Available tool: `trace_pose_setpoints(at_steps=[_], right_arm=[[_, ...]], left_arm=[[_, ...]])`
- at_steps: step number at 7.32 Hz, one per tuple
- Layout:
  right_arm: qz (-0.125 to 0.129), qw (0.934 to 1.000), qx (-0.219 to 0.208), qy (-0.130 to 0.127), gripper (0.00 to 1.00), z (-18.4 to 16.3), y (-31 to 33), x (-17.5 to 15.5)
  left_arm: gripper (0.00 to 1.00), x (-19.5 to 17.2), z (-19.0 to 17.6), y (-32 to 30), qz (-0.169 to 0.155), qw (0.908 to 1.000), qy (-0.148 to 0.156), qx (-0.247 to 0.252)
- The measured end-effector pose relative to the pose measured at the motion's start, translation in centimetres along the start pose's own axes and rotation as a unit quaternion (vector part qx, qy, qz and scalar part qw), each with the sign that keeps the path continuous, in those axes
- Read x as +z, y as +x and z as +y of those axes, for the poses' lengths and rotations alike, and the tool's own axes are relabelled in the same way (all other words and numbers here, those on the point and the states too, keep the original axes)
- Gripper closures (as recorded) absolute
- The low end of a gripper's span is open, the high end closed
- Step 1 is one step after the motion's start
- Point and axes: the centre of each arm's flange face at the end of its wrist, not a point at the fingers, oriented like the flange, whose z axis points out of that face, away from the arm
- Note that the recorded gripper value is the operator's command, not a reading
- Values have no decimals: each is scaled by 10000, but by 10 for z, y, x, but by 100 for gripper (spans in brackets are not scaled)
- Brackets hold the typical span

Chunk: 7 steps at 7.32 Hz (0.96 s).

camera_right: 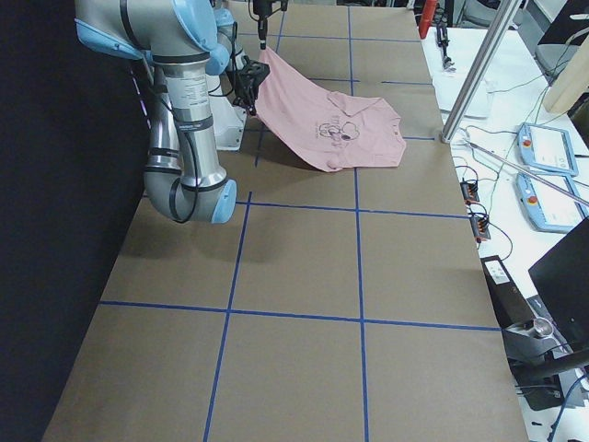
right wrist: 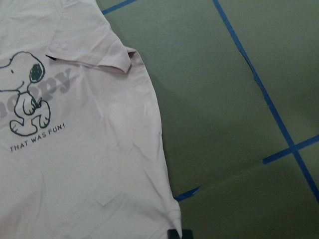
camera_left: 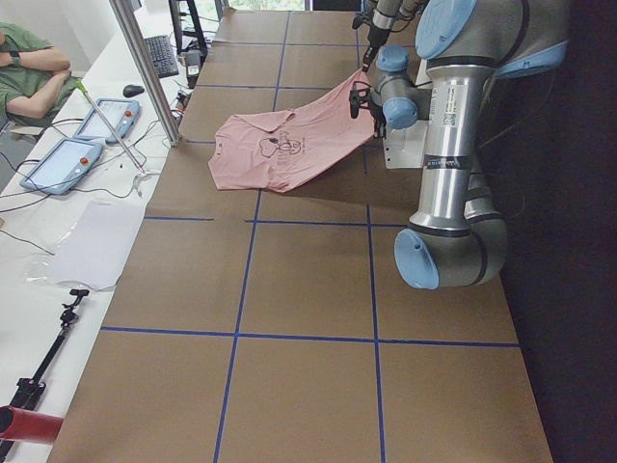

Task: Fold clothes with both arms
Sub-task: 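Lift the hem with both grippers and fold it onto the collar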

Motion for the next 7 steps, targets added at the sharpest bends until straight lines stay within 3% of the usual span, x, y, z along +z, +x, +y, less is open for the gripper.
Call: trace_pose_setpoints(at_steps=[2, 3, 5, 7], right_arm=[[94, 9990, -368, 233, 100, -24, -16, -1], [80, 9979, -488, 415, 100, -49, -35, 10], [37, 9974, -393, 602, 100, -124, -84, 63], [-29, 9963, -305, 806, 100, -189, -115, 112]], left_arm=[[100, 0, -41, 14, -278, 9991, 224, 230], [100, 12, -82, 15, -541, 9971, 434, 319], [100, 29, -172, 3, -984, 9908, 821, 441], [100, 51, -242, -13, -1140, 9868, 1065, 428]])
